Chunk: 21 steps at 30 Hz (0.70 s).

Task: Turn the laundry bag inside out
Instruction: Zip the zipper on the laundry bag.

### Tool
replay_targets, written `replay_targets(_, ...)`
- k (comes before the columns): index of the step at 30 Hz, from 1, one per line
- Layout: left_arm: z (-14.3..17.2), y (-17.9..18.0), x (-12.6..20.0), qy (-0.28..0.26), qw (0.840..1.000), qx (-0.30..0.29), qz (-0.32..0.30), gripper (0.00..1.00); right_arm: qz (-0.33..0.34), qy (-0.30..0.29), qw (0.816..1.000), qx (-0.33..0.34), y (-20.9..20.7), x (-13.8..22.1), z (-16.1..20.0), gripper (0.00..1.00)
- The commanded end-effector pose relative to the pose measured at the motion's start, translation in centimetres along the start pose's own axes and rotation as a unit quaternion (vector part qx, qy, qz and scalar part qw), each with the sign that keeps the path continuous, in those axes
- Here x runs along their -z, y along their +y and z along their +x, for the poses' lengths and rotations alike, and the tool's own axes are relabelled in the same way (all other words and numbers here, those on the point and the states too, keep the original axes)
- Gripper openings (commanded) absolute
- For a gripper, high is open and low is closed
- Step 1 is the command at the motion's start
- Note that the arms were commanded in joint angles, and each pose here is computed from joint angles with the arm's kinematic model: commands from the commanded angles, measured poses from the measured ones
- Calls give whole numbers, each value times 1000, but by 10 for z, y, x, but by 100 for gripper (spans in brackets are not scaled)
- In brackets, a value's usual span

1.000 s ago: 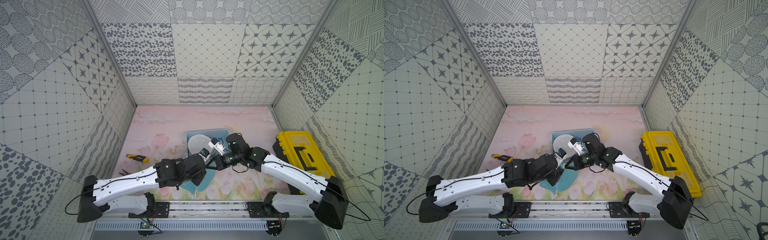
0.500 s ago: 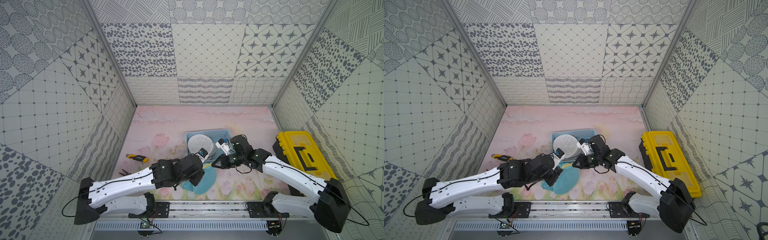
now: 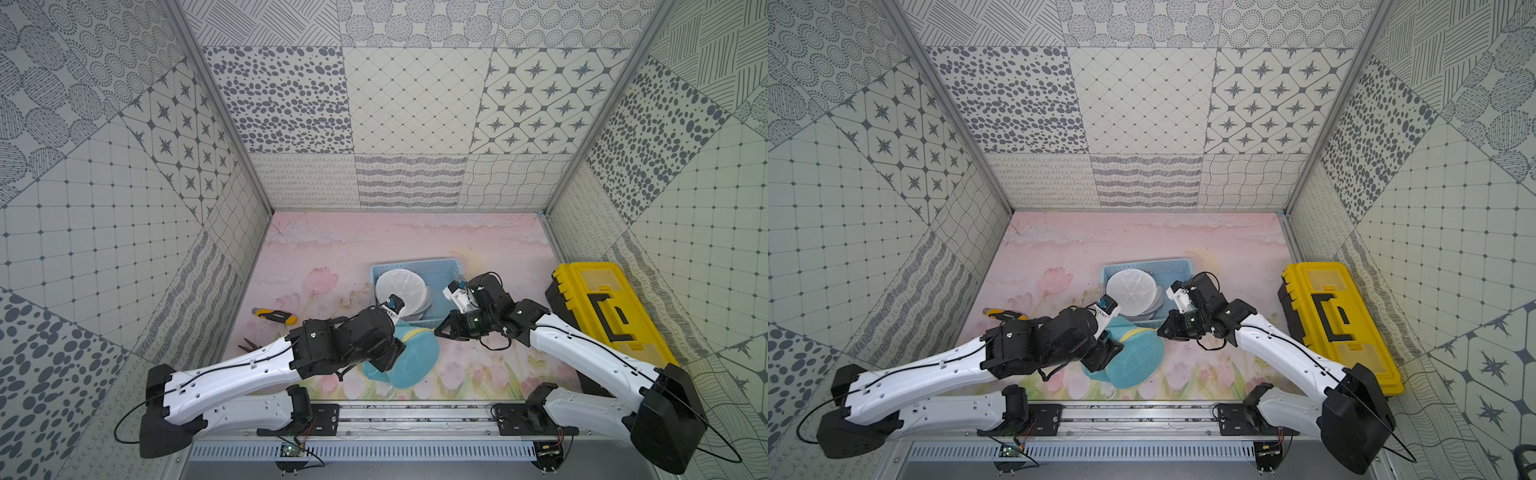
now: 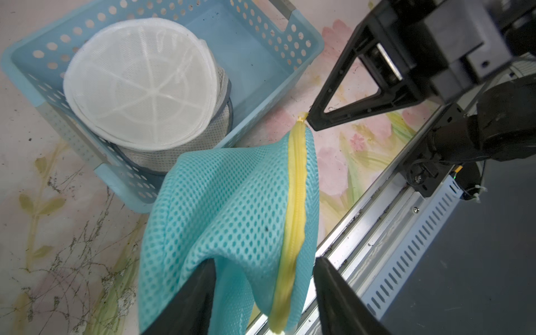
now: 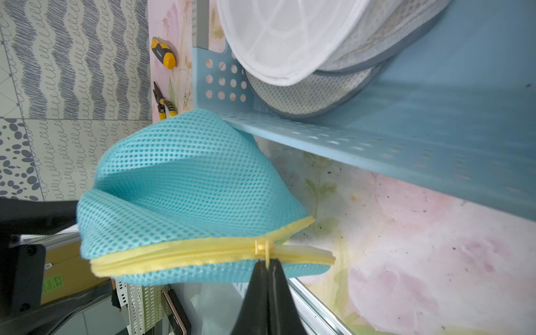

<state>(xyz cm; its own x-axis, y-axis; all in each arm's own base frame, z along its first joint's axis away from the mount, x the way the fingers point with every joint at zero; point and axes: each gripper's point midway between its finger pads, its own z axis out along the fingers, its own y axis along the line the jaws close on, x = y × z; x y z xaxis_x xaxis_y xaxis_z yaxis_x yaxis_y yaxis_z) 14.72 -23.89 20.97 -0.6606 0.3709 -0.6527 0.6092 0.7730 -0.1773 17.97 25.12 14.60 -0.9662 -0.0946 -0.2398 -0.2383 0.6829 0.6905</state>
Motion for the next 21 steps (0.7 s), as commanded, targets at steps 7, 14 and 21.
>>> replay_targets(7, -45, 0, 64, -77, 997, 11, 13, 73, -6, -10, 999, 30, 22, 9, -5, 0)
replay_targets(14, -74, -84, -13, -19, 995, -56, 84, 65, -6, -15, 999, 34, 30, 11, -6, 0)
replay_targets(21, -39, -96, -58, 32, 997, -44, 60, 67, -4, -22, 999, 33, 33, 12, -1, 0)
